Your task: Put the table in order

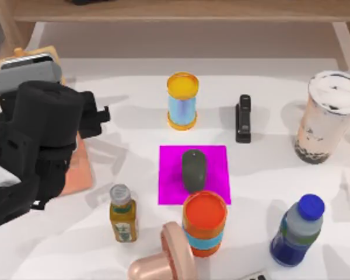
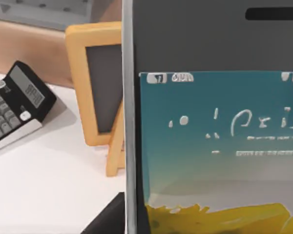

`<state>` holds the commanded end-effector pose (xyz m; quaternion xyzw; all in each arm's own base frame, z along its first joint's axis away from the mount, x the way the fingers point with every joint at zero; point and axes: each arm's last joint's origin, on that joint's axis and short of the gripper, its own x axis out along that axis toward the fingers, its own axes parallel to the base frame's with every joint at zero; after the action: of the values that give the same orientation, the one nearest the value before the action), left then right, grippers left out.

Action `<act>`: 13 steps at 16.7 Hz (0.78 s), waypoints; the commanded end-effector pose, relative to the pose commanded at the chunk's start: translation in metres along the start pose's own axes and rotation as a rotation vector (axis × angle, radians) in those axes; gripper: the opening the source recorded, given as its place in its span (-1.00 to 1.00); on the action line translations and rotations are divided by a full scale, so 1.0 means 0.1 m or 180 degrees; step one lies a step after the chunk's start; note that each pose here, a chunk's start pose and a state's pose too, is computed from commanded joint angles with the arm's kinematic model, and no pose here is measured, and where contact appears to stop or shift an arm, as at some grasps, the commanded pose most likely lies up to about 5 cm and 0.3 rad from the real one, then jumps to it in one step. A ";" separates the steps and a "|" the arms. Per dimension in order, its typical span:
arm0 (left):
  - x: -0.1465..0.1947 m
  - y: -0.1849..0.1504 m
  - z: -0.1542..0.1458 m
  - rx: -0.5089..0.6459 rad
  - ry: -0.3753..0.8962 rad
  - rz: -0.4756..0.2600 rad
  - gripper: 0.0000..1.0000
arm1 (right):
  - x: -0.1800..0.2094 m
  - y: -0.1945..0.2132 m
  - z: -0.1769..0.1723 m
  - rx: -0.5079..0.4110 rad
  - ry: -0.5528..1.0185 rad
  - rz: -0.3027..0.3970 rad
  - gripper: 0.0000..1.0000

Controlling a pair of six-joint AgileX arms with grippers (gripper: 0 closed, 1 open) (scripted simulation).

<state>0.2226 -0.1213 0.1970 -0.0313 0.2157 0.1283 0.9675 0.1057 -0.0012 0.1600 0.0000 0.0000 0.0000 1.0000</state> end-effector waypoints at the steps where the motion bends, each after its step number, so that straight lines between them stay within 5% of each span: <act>1: 0.00 0.00 0.00 0.0000 0.0000 0.0000 -0.25 | 0.00 0.00 0.00 0.0000 0.0000 0.0000 1.00; 9: 0.00 0.00 0.00 0.0000 0.0000 0.0000 0.96 | 0.00 0.00 0.00 0.0000 0.0000 0.0000 1.00; 13: 0.00 0.00 0.00 0.0000 0.0000 0.0000 1.00 | 0.00 0.00 0.00 0.0000 0.0000 0.0000 1.00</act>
<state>0.2226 -0.1213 0.1970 -0.0313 0.2157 0.1283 0.9675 0.1057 -0.0012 0.1600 0.0000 0.0000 0.0000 1.0000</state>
